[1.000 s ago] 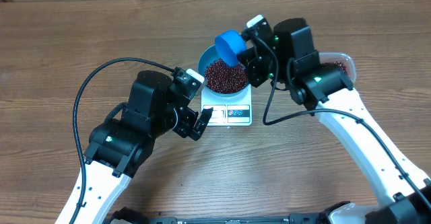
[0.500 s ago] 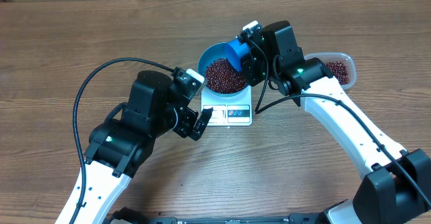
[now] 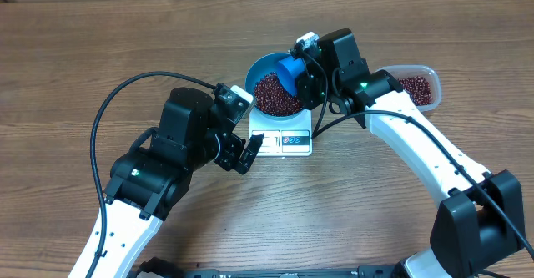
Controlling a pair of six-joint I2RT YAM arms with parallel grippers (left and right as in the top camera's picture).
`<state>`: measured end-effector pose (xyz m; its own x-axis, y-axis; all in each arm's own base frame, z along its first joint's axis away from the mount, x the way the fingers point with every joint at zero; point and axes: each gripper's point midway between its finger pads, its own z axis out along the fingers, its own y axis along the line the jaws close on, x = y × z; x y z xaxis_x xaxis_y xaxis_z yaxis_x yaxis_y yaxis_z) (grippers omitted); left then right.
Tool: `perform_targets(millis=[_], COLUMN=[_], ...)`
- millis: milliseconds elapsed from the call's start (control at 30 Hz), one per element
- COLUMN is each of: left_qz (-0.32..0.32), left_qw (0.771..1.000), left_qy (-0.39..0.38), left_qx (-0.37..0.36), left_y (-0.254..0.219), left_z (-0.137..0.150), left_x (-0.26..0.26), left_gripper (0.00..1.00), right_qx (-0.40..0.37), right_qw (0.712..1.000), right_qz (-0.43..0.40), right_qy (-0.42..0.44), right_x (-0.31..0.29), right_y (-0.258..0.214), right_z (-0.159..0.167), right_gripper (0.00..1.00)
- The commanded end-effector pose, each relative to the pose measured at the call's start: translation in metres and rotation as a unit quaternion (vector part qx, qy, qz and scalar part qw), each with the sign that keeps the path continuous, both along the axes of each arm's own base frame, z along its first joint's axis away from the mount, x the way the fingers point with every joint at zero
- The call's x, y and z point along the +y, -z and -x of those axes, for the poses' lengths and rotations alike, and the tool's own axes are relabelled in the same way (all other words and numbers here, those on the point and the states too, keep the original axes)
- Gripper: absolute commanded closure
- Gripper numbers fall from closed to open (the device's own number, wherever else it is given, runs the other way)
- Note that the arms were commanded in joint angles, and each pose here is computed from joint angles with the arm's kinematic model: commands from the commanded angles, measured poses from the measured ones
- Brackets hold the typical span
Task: Scoop item into bowl and weigh 150g on scale
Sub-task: 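Carry the scoop with the right gripper over the bowl and tip it, then hold the tipped scoop over the teal bowl, shaking beans out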
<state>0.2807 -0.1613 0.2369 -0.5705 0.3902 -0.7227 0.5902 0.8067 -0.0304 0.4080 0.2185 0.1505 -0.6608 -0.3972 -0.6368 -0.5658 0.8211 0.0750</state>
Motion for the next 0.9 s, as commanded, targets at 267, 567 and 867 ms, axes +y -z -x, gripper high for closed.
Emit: perform_targets(millis=[267, 567, 867], left_qz=[-0.002, -0.002, -0.002], left_qw=[1.000, 1.000, 1.000], left_qy=[0.010, 0.010, 0.010], left_qx=[0.000, 0.000, 0.000], left_y=[0.002, 0.002, 0.002], left_z=[0.001, 0.001, 0.001], left_x=[-0.001, -0.001, -0.001], left_gripper=[0.00, 0.00, 0.01], right_qx=[0.014, 0.035, 0.032], right_qw=[1.000, 0.999, 0.999], right_qz=[0.001, -0.019, -0.016], right_qy=[-0.007, -0.028, -0.036], right_x=[0.004, 0.022, 0.029], right_y=[0.003, 0.003, 0.003], right_z=[0.009, 0.023, 0.026], right_gripper=[0.96, 0.96, 0.96])
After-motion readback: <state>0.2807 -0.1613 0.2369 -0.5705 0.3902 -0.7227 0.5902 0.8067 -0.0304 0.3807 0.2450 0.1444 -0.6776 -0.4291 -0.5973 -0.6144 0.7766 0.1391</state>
